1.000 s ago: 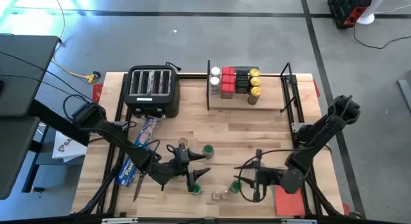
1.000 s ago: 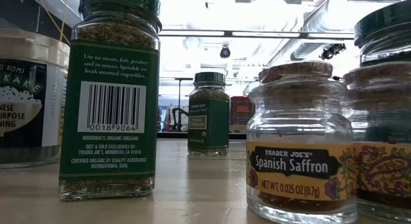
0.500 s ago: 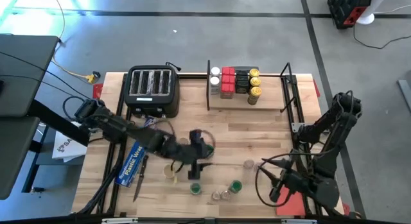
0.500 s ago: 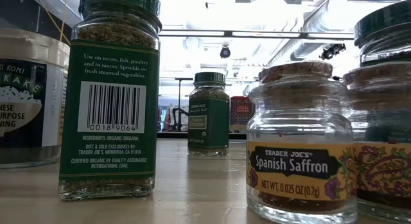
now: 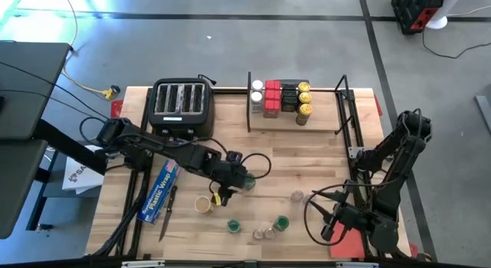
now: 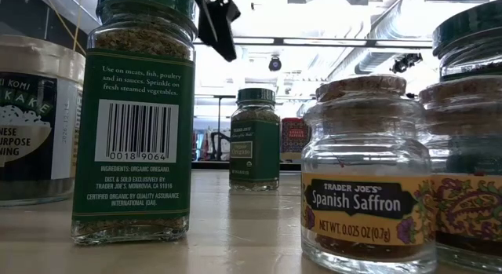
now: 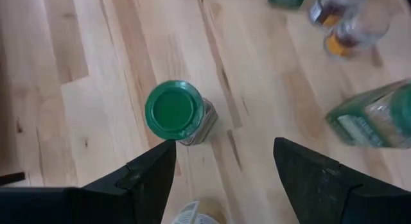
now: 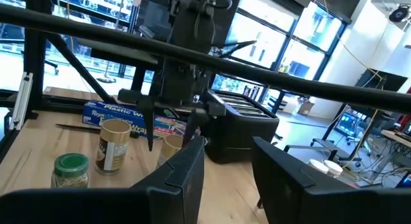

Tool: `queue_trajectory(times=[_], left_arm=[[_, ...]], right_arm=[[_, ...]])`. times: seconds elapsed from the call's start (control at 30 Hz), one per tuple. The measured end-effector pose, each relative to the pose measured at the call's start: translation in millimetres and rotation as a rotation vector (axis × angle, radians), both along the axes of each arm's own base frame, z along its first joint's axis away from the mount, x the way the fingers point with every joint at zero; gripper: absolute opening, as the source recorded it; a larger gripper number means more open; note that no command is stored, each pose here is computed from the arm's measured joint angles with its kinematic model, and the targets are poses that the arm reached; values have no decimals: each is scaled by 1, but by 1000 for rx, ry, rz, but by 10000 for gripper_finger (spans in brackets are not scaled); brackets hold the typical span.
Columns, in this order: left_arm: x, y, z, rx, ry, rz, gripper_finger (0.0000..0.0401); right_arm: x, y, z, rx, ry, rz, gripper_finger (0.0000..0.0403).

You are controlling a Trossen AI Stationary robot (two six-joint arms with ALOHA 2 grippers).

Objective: Shelf spices
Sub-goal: Put the top right green seasoning bottle on the shelf

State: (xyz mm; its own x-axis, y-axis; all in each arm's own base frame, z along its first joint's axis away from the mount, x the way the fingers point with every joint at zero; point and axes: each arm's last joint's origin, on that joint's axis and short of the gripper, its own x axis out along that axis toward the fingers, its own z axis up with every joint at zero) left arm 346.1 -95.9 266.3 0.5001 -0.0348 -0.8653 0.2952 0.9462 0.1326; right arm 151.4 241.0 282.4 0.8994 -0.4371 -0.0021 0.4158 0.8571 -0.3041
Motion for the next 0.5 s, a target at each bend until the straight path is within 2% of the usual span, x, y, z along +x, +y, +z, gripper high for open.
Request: queue_trajectory(times=[0.23,0.37,0.5], left_arm=[[14,2,-29,74,67,4,260],[21,5,-45,144,91,48,260],[29,9,-54,104,86,52,260]], right_arm=[[2,-1,-1,-1,5,5,121],[1,-1,-1,-2,6,9,121],[1,-1,-2,20,-1,15,121]])
